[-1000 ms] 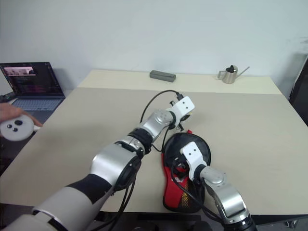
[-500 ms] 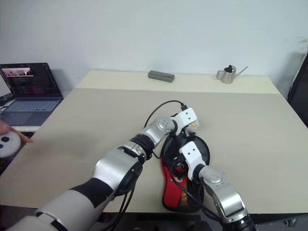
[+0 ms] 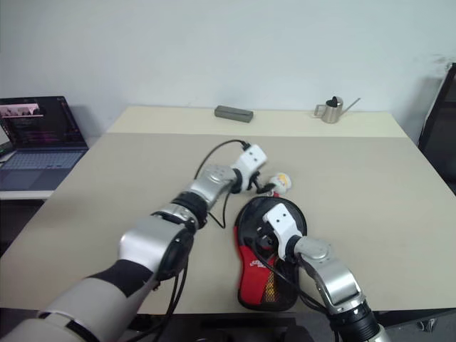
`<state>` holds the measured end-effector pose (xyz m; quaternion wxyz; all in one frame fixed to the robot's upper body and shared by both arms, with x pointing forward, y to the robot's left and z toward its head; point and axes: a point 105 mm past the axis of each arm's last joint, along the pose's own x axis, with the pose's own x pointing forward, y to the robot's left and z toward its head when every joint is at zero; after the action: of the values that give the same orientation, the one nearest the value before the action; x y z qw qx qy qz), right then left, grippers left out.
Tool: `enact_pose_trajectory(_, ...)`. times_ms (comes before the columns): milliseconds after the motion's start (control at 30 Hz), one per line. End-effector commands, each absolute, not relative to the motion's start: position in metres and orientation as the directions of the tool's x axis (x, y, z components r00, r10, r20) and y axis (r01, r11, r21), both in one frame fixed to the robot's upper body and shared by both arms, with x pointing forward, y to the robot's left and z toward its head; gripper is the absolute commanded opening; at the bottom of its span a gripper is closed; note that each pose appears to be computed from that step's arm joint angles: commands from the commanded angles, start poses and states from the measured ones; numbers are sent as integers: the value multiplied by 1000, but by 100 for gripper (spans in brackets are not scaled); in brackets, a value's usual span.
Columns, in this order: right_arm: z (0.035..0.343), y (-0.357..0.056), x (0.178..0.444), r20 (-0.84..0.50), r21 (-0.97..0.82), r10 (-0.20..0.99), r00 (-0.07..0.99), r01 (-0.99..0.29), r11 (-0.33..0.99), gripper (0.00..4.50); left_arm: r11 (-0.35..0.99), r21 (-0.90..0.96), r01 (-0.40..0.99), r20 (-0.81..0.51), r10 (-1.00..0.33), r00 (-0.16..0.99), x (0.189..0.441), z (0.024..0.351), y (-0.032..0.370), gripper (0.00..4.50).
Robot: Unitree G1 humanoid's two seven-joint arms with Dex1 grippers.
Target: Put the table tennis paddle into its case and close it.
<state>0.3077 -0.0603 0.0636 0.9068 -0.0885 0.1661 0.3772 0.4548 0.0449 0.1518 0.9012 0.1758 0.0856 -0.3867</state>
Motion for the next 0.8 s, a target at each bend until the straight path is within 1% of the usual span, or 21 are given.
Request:
enact_pose_trajectory(33,-5,-100,297,-607,56,522,600,-622,781,450,619,198,760,-153,-746,648,455,197,81,447)
enact_pose_trajectory(100,-4,-104,300,-604,55,522,603,-621,782,450,561,180,808,-164,-793,587,445,198,109,447)
enact_pose_trajectory(200,0,-113,301,-599,55,521,608,-618,784,450,390,157,907,-201,-887,416,416,198,138,447)
enact_pose_trajectory(267,4,-118,303,-591,55,524,613,-618,784,450,312,151,938,-216,-916,339,400,198,145,447)
enact_pose_trajectory(333,10,-124,306,-577,59,530,621,-615,786,450,267,155,951,-226,-928,297,384,196,146,447)
enact_pose_trajectory(367,18,-124,307,-555,65,550,624,-627,776,450,244,166,955,-237,-931,279,371,194,148,447)
enact_pose_trajectory(400,26,-125,307,-533,75,574,622,-641,764,450,228,176,958,-248,-931,267,360,190,147,447)
enact_pose_trajectory(467,49,-118,302,-460,105,663,590,-705,701,450,205,202,958,-262,-931,255,337,185,142,447)
enact_pose_trajectory(600,86,-120,301,-369,66,728,578,-765,640,450,193,200,961,-244,-940,239,308,178,120,447)
enact_pose_trajectory(733,122,-128,299,-316,17,774,549,-812,583,450,219,178,959,-229,-939,256,295,172,108,447)
enact_pose_trajectory(800,133,-134,296,-318,3,790,524,-833,553,450,243,173,954,-226,-933,279,296,170,106,447)
